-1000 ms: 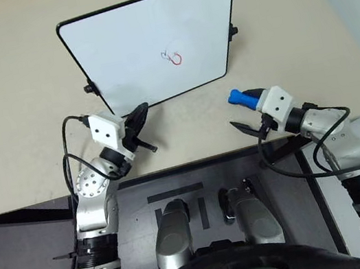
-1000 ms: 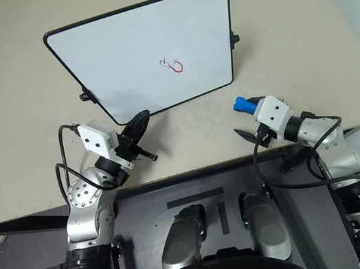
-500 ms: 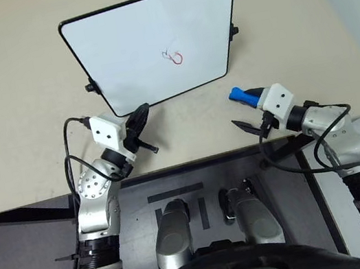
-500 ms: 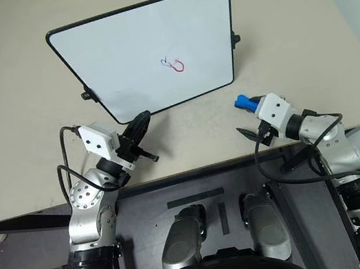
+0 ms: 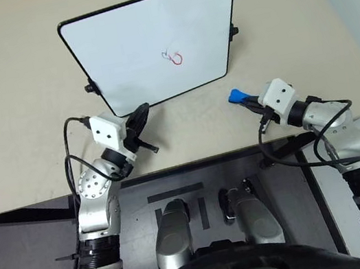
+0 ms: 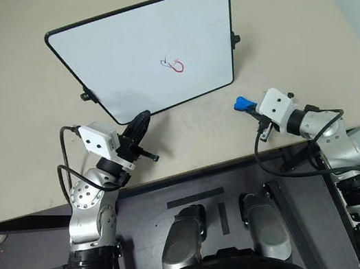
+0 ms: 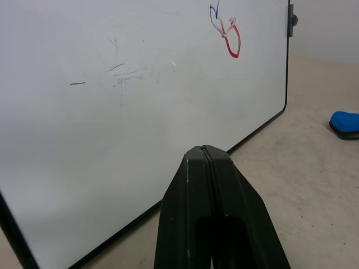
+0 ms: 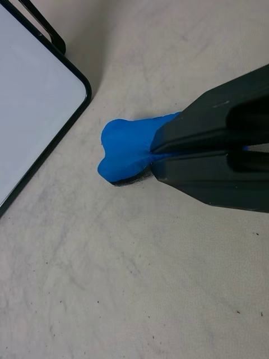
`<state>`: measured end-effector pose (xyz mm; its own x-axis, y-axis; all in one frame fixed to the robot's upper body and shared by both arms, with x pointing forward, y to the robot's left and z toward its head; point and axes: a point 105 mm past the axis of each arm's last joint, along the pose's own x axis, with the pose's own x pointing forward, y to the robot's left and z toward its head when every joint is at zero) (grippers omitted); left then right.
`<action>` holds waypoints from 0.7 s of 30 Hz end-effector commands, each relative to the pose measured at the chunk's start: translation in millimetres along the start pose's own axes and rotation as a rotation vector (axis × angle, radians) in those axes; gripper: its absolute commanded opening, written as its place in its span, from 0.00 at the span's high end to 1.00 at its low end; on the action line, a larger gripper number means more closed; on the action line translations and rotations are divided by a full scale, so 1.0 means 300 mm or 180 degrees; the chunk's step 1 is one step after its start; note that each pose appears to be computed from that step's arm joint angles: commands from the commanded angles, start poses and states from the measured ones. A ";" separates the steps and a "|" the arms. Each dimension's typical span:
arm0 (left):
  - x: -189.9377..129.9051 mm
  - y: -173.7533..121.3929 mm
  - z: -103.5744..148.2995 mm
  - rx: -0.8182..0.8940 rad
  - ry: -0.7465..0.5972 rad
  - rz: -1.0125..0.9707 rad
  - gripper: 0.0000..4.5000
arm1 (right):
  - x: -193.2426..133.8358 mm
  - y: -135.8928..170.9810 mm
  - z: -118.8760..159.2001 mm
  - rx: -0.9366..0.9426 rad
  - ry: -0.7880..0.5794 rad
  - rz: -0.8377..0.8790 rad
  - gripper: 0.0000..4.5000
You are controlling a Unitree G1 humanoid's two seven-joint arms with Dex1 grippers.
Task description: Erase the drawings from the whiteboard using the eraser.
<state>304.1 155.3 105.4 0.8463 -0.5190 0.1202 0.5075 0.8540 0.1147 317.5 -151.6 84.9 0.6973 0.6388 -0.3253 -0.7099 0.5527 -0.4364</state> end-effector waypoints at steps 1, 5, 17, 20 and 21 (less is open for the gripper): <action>0.015 -0.008 0.039 0.0086 -0.0142 -0.0031 1.00 | -0.004 -0.019 0.021 -0.0177 -0.0015 -0.0050 0.99; 0.015 -0.003 0.039 0.0094 -0.0140 -0.0025 1.00 | 0.007 -0.011 0.187 -0.0546 -0.0603 0.0023 0.99; 0.023 0.002 0.035 0.0099 -0.0137 -0.0058 1.00 | 0.157 -0.019 0.469 -0.2372 -0.1639 -0.0111 0.99; 0.025 0.001 0.036 0.0103 -0.0151 -0.0052 1.00 | 0.208 -0.062 0.490 -0.2603 -0.1679 -0.0295 0.99; 0.025 0.001 0.038 0.0106 -0.0158 -0.0043 1.00 | 0.219 -0.073 0.493 -0.2657 -0.1689 -0.0338 0.99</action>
<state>309.4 154.5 108.7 0.8406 -0.5251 0.1330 0.5118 0.8503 0.1229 361.6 -43.2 185.7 0.4832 0.8752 0.0206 -0.2802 0.1769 -0.9435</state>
